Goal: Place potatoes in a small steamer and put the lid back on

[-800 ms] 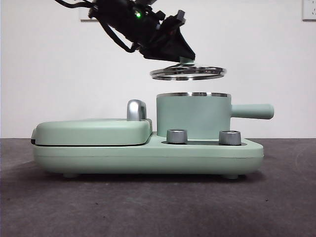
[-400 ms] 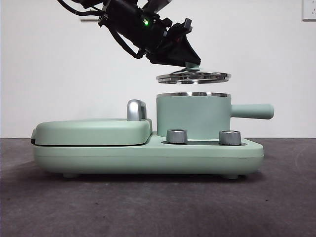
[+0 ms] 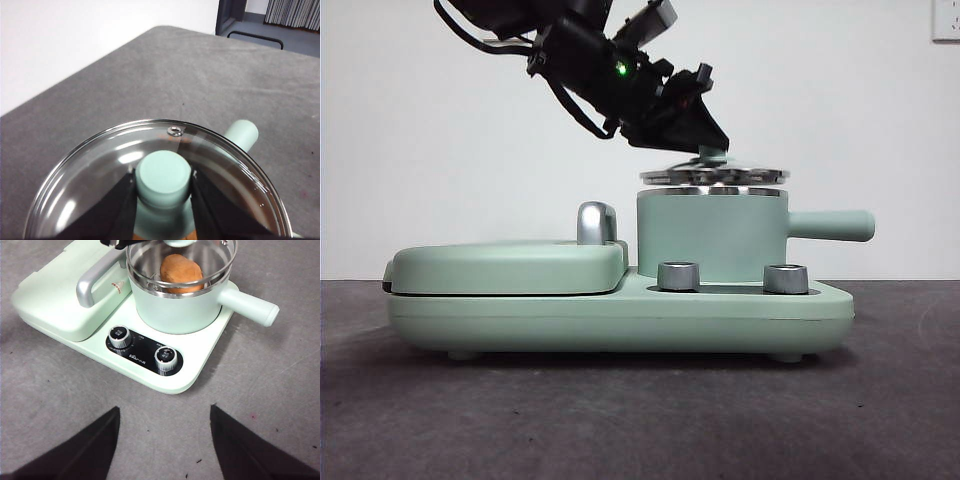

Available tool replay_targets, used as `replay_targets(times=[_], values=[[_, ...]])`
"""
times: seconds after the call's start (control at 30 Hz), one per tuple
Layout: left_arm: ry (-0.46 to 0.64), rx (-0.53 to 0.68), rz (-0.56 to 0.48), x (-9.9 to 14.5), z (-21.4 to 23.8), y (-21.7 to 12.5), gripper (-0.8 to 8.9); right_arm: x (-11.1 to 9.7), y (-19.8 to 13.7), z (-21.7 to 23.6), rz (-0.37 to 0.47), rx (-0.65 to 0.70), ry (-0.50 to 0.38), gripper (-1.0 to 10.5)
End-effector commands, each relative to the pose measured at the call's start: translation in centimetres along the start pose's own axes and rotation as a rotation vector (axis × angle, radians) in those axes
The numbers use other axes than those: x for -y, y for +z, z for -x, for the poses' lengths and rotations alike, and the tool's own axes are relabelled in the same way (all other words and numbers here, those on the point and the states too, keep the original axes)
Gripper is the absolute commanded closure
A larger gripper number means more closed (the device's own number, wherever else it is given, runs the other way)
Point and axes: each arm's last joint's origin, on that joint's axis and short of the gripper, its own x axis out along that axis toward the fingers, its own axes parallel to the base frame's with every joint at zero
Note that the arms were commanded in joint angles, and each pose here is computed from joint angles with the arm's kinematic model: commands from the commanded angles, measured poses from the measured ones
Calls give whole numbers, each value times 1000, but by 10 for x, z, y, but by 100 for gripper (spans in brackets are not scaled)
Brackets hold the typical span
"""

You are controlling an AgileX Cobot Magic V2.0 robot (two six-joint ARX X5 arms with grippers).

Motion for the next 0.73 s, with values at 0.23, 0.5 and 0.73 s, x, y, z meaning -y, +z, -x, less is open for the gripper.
replay_targets(times=[0.23,0.5,0.73], values=[[-4,23,-23,1,-5,7,799,0,3,0,-7,8,-14,672],[-7,7,-25,1,-5,5,799,0,3,0,-7,8,-19,672],[-5,-16,-28,0,-8,0,799,0,2,0,-7,8,-18,672]])
